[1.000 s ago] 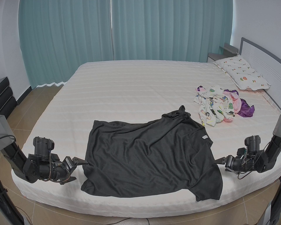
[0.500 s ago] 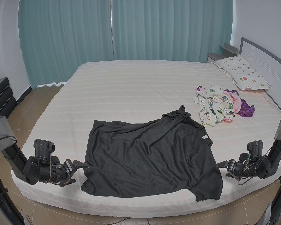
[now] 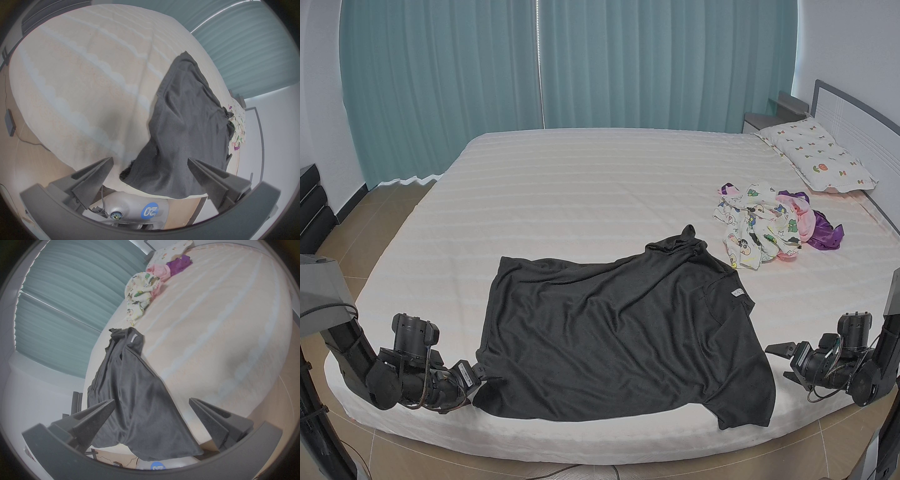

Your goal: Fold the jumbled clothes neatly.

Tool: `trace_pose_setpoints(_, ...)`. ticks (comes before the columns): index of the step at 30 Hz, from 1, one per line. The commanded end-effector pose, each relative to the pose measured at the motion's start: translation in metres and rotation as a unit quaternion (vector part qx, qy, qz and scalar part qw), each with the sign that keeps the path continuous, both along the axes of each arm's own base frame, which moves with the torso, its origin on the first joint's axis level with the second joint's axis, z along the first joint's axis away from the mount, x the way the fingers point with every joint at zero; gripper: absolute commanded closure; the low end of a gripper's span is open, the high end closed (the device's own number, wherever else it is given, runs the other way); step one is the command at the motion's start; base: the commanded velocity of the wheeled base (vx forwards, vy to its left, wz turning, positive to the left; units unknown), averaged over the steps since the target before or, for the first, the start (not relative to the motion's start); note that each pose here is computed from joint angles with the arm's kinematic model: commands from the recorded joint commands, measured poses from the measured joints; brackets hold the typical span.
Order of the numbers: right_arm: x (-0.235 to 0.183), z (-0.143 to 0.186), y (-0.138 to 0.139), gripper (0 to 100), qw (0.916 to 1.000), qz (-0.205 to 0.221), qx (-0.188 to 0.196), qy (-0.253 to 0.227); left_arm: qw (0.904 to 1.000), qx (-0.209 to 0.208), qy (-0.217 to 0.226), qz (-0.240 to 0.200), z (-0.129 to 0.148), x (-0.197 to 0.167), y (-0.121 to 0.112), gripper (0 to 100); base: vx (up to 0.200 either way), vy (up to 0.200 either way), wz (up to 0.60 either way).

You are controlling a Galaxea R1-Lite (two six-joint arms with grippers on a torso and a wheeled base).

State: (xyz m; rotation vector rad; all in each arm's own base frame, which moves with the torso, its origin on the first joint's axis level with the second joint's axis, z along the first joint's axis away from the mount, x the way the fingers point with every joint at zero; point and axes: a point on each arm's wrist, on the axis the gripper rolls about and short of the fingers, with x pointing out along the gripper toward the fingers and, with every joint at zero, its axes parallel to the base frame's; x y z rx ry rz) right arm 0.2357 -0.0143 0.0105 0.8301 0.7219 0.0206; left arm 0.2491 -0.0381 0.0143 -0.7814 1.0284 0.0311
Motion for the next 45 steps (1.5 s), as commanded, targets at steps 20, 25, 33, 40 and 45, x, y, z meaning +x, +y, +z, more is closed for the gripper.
trace_pose_setpoints(20, -0.011, -0.009, 0.001, 0, 0.9995, -0.001, 0.006, 0.030, 0.9952, 0.072, 0.011, -0.066, -0.010, -0.032, 0.000, 100, 0.000, 0.000, 0.00)
trace_pose_setpoints(25, -0.013, -0.010, 0.001, 0, 0.9994, -0.001, 0.006, 0.034, 0.9898, 0.107, 0.038, -0.085, -0.009, -0.040, 0.005, 100, 0.000, 0.000, 0.00)
trace_pose_setpoints(33, -0.013, -0.009, 0.002, 0, 0.9994, 0.001, 0.005, 0.034, 0.9882, 0.116, 0.050, -0.086, -0.011, -0.039, 0.007, 100, 0.000, 0.000, 0.00)
trace_pose_setpoints(40, -0.015, -0.010, 0.002, 0, 0.9993, 0.001, 0.005, 0.036, 0.9884, 0.117, 0.047, -0.085, -0.011, -0.039, 0.008, 0, 0.000, 0.000, 0.00)
trace_pose_setpoints(45, -0.015, -0.009, 0.002, 0, 0.9993, 0.001, 0.005, 0.036, 0.9909, 0.110, 0.019, -0.075, -0.002, -0.031, 0.008, 0, 0.000, 0.000, 0.00)
